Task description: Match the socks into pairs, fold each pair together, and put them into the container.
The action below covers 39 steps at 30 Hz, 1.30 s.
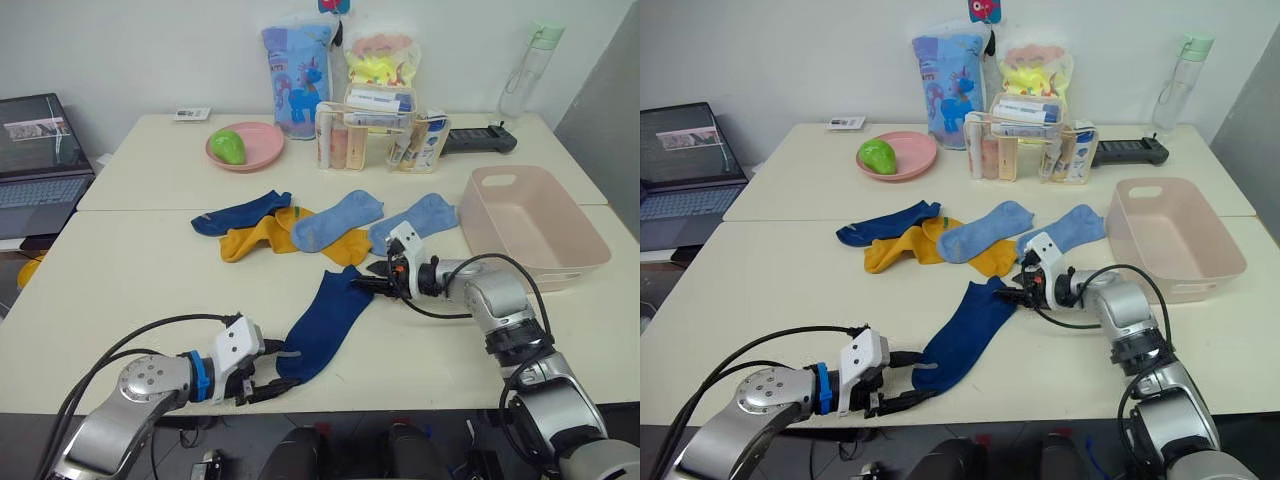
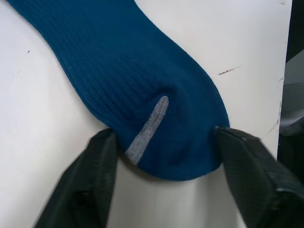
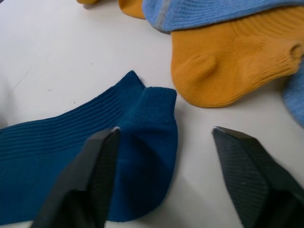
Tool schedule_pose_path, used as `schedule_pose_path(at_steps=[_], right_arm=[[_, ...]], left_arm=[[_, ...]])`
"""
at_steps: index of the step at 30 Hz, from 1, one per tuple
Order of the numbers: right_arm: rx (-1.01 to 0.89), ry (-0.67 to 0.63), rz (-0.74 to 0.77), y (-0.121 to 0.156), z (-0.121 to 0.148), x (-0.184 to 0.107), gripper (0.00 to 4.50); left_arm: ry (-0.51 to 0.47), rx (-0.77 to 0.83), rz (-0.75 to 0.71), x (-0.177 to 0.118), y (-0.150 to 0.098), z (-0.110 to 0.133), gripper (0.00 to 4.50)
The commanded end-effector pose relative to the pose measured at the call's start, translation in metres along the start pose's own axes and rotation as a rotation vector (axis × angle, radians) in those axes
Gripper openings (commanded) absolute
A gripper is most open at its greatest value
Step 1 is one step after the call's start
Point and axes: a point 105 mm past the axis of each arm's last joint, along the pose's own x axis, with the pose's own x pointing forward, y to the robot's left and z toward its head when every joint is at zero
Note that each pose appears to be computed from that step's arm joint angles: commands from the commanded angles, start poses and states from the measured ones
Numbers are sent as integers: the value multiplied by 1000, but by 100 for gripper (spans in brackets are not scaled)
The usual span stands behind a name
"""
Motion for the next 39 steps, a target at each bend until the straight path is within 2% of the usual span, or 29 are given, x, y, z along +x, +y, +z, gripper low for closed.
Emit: schedule_pose_path(at_steps=[1,4,7,8,11,19,26,29,32,35,39], right_arm=[[-40,-42,36,7,17,1,207],[-34,-43,75,14,17,1,101],[-25,-50,50,9,15,-9,2],[-25,-51,42,8,15,-11,0],[-11,-55,4,8,10,-30,0],[108,-91,-107,29,-10,-62,0],[250,-174,-269,43,-22,-82,0],[276,-165,-290,50,-31,-89,0],[292,-142,-286,57,-40,-91,65],[281,-123,-283,58,-45,-94,174],[233,-124,-260,45,-38,-108,319]], left_arm=[[7,35,-8,2,-2,2,212],[7,47,-4,4,1,3,116],[4,65,7,3,6,6,27],[5,69,12,3,8,6,1],[42,135,50,6,21,4,1],[2,209,105,5,49,27,1],[76,272,-5,10,46,24,1],[51,270,-32,12,47,30,1],[48,282,-53,12,51,33,63],[54,283,-64,6,55,33,163],[57,140,-49,-19,61,30,294]])
